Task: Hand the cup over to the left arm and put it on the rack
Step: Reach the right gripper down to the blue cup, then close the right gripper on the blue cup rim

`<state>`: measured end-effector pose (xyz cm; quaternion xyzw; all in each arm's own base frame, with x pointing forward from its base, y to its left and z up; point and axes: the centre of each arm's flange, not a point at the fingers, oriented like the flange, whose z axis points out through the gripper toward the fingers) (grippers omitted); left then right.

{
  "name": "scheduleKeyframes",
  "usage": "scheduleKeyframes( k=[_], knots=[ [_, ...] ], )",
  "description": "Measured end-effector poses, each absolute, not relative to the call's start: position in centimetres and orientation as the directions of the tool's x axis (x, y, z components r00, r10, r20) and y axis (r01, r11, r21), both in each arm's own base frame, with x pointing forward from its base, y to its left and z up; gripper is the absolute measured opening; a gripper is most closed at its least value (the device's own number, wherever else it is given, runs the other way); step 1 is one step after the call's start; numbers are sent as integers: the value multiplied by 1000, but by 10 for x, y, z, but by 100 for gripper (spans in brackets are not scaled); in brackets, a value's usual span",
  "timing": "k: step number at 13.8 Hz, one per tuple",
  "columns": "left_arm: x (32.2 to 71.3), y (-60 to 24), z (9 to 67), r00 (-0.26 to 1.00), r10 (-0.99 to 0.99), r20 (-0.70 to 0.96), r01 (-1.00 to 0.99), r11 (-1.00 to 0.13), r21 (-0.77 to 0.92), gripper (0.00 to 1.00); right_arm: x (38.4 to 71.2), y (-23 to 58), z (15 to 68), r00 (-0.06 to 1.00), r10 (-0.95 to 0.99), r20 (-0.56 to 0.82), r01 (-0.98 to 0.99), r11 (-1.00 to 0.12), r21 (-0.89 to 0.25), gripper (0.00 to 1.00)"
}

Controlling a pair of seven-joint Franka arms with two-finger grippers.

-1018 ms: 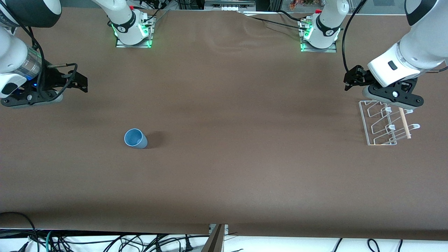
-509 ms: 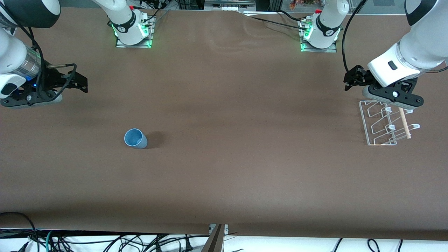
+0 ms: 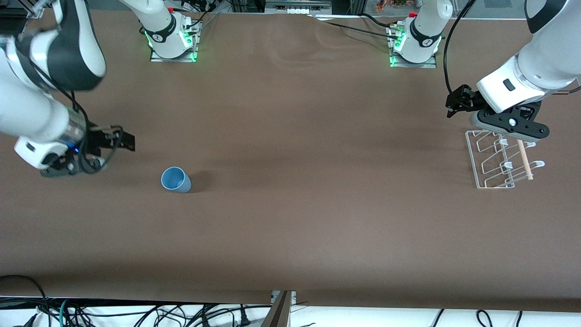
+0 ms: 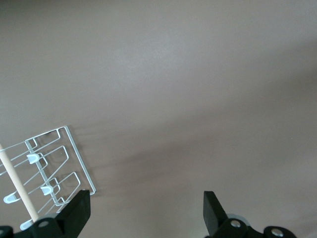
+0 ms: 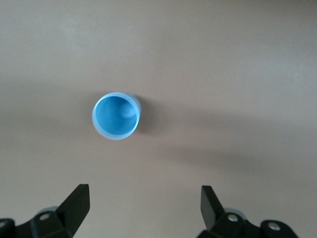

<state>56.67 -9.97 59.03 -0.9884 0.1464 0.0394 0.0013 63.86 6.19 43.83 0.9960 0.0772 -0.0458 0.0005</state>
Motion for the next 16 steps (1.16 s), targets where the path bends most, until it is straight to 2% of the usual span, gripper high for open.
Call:
scheduleKeyframes(
  k=[3,6,16],
  knots=[
    [566,-100,590,954,-289,-84,-289,-957,10,100,660,55,369,985,139,-103,140,-990,3,100],
    [566,-99,589,953,-289,-89,-289,-957,10,100,667,58,323,982,139,-126,141,-990,6,100],
    [566,-99,589,953,-289,-89,-289,-957,10,100,663,87,274,968,171,-185,174,-985,-2,100]
  ],
)
